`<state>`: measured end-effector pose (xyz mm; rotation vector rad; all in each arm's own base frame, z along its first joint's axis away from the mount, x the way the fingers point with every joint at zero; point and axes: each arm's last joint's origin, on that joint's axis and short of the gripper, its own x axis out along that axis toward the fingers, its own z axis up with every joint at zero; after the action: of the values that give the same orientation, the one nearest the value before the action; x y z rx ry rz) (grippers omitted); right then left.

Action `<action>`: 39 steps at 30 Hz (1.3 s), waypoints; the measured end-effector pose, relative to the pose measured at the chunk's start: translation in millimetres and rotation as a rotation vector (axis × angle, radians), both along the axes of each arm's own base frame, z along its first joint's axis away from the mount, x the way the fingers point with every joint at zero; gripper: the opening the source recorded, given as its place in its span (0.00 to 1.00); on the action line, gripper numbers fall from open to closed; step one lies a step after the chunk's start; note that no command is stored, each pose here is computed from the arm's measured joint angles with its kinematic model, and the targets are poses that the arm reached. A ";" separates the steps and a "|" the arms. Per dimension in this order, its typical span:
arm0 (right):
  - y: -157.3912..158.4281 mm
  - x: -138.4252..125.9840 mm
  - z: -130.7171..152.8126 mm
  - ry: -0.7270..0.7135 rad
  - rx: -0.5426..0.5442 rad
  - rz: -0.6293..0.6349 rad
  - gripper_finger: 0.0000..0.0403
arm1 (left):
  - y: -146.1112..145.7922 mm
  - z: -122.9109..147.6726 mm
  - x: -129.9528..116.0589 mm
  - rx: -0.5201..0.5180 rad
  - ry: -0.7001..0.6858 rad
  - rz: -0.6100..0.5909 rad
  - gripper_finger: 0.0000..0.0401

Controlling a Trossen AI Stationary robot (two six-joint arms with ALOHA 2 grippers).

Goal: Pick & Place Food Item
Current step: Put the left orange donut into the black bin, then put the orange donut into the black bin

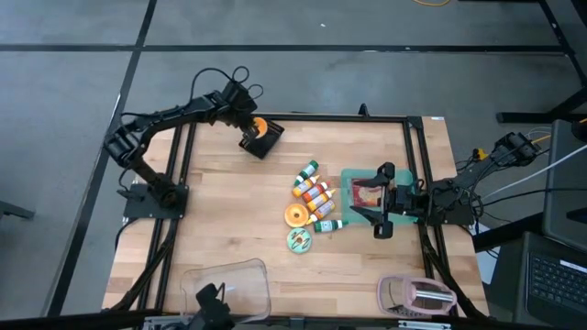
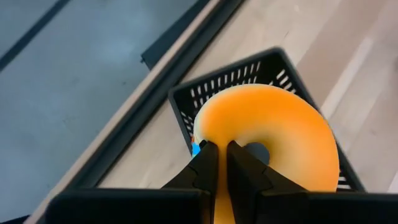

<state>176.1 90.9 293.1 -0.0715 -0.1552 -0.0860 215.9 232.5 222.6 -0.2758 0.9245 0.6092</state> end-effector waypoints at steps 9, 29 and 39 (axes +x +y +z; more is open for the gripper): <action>0.0 0.0 0.0 0.000 0.000 0.000 0.73 | 8.6 -25.2 7.9 -0.040 0.042 -0.007 0.05; 0.0 0.0 0.0 0.000 -0.001 0.000 0.73 | 10.8 -25.9 11.7 -0.044 0.001 -0.030 0.32; 0.0 0.0 -0.1 0.001 -0.005 -0.001 0.73 | 6.4 -19.2 25.8 0.027 -0.062 -0.073 0.42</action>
<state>176.2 90.9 293.1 -0.0765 -0.1544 -0.0863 241.7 238.9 203.5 -0.2351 0.8625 0.5428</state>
